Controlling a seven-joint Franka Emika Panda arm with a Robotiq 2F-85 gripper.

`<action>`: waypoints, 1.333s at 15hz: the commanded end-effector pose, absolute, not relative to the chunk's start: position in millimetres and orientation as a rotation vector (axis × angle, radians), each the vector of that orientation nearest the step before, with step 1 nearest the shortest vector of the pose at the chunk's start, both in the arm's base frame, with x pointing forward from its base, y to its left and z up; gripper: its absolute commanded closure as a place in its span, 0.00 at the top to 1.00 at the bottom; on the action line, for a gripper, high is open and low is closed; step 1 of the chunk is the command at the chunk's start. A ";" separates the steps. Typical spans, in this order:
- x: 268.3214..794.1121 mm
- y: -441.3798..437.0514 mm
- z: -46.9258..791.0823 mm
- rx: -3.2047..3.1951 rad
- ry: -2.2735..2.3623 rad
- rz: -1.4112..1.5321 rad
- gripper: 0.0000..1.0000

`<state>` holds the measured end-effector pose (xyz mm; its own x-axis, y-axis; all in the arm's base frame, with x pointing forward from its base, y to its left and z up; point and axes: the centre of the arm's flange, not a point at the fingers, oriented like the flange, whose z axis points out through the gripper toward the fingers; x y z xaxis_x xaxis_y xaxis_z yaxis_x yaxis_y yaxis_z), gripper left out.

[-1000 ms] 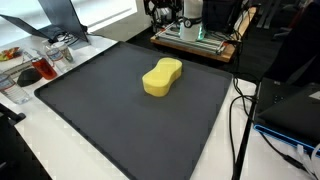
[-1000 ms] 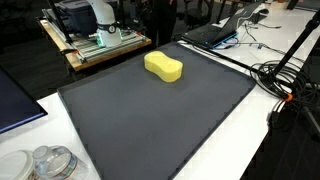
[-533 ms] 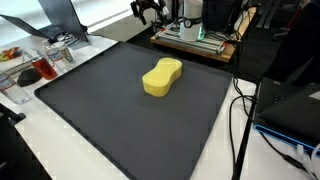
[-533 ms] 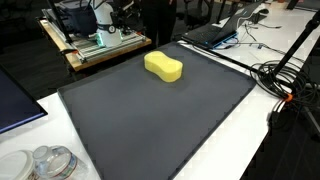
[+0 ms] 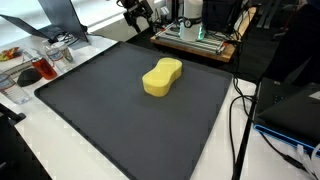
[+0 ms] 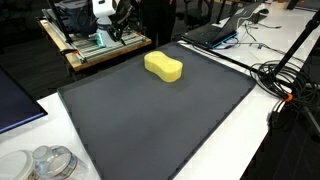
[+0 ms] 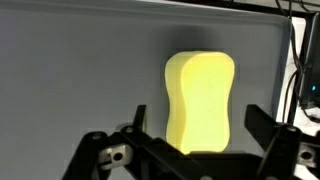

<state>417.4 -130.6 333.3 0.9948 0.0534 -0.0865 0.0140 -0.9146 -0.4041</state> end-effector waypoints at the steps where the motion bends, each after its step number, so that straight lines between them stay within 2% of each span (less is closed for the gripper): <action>1: 466.8 -130.5 327.8 -2.722 0.007 0.149 1.00; 11: 570.8 -129.8 327.5 -2.857 -0.160 0.227 1.00; 20: 636.1 -85.1 339.8 -2.767 -0.752 0.417 1.00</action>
